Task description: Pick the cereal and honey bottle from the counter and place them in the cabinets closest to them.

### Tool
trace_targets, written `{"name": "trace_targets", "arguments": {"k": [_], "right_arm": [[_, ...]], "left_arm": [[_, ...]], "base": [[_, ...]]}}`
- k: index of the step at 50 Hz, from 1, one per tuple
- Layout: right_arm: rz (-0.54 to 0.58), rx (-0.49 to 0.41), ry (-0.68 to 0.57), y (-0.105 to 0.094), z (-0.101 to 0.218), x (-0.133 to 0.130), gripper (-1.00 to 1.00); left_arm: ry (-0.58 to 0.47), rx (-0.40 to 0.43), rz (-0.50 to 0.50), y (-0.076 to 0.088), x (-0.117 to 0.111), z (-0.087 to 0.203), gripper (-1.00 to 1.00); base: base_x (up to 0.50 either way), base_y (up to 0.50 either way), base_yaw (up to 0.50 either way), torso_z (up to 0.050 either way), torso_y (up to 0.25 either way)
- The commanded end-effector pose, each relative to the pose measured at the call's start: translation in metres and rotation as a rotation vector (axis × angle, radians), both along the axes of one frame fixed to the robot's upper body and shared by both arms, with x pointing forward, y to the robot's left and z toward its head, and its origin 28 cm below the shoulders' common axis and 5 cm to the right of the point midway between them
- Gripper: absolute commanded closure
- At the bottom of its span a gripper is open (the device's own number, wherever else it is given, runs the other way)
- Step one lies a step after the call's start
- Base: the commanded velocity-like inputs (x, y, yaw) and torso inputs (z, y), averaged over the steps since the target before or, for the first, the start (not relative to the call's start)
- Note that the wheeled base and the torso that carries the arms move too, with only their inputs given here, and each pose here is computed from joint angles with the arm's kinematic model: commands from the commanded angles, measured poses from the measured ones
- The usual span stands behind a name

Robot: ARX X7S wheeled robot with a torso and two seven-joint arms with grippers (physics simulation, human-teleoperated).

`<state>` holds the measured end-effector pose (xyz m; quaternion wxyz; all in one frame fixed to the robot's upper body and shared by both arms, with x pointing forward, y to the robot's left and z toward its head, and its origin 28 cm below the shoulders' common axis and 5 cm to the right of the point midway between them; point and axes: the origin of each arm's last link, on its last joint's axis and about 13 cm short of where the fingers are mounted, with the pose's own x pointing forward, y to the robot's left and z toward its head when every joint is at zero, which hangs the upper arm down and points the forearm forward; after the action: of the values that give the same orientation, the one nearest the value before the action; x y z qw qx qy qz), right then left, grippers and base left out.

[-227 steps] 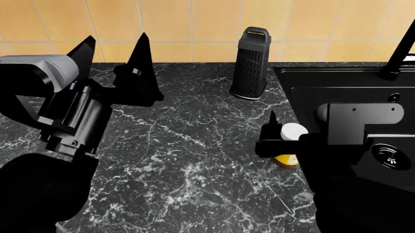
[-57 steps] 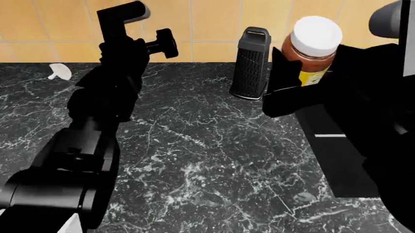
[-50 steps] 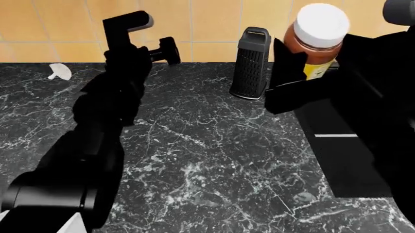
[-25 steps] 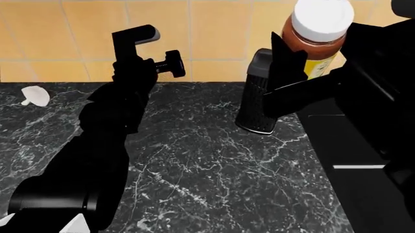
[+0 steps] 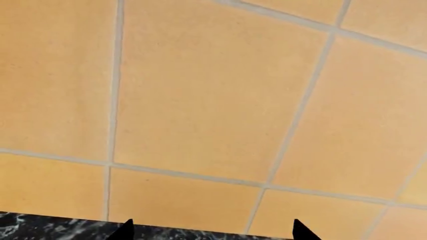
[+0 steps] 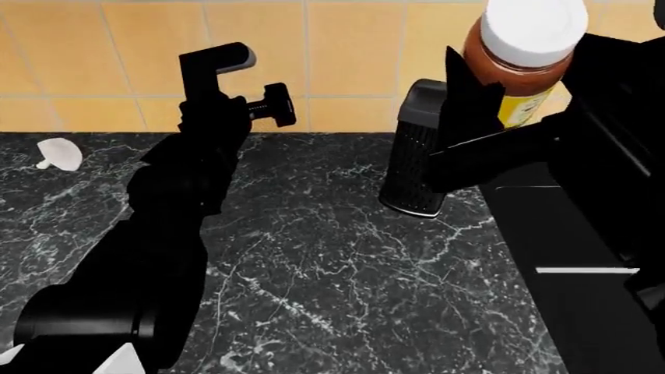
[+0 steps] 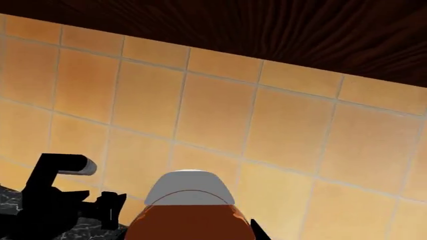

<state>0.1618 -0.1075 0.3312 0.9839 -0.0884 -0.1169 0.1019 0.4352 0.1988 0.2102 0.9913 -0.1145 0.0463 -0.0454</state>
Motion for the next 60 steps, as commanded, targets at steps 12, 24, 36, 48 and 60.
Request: {"name": "trace_targets", "arguments": {"k": [12, 24, 36, 48, 60], "right_arm": [[-0.165, 0.041, -0.266, 0.012, -0.008, -0.046, 1.0], [-0.102, 0.092, -0.382, 0.014, 0.014, -0.062, 1.0], [-0.066, 0.135, -0.462, 0.018, 0.03, -0.077, 1.0], [-0.061, 0.162, -0.538, 0.023, 0.055, -0.091, 1.0], [-0.147, 0.177, -0.55, 0.019, 0.092, -0.087, 1.0]], "left_arm": [[-0.007, 0.011, 0.012, 0.0, 0.0, -0.002, -1.0], [0.008, 0.029, 0.047, 0.0, 0.0, -0.001, -1.0], [0.068, 0.029, 0.079, 0.0, -0.002, -0.004, -1.0], [0.083, 0.032, 0.094, 0.0, -0.002, -0.005, -1.0], [0.091, 0.029, 0.098, 0.0, -0.002, -0.005, -1.0]], "base": [[0.0, 0.0, 0.0, 0.001, 0.0], [0.0, 0.0, 0.0, 0.0, 0.0], [0.0, 0.0, 0.0, 0.0, 0.001], [0.0, 0.0, 0.0, 0.0, 0.0], [0.0, 0.0, 0.0, 0.0, 0.0]]}}
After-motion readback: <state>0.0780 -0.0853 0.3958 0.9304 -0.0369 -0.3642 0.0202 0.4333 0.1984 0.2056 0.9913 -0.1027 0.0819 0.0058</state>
